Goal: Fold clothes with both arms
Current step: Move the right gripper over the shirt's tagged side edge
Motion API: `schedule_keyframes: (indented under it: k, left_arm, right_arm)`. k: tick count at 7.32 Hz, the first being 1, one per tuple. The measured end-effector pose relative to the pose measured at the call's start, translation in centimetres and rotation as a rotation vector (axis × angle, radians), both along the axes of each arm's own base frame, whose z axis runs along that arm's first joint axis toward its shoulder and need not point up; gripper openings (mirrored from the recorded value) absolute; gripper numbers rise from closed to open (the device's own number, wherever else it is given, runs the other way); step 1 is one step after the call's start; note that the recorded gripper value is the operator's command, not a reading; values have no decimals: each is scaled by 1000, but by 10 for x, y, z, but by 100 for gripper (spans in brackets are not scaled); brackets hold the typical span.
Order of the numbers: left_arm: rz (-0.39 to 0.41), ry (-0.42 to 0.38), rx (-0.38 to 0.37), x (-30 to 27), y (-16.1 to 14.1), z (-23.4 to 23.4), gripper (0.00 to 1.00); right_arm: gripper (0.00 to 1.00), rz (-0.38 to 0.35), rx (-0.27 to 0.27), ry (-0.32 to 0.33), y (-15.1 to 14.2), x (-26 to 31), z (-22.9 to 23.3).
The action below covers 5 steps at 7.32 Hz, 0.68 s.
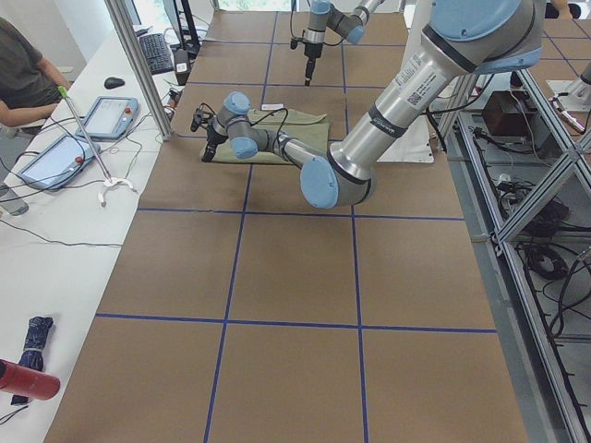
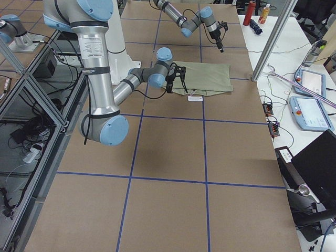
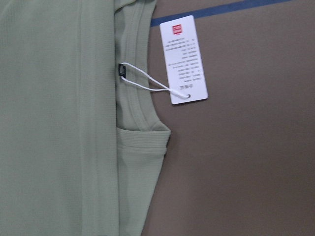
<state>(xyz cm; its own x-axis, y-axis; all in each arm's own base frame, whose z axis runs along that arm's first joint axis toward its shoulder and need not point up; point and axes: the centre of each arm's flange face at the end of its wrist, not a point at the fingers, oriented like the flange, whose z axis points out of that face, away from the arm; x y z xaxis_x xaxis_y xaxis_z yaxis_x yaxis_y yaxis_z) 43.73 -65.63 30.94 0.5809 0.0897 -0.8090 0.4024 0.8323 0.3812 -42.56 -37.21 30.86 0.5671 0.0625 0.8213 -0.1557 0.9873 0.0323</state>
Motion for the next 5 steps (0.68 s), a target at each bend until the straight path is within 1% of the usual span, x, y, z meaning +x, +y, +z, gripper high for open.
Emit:
schedule_keyframes:
  k: [2,3,4,5]
  left_arm:
    - [13,-8,16,-34,35,10,100]
    - [15,-6,21,-48,50,13,100]
    - [16,-5,22,-55,59,14,100]
    - [17,-5,22,-57,62,15,100]
  right_arm:
    - [100,-47,41,158,-1,-68,-50]
    - [100,-82,75,219,7,-98,-59]
    - [100,-116,109,261,18,-123,-60]
    - [100,-143,126,286,29,-139,-57]
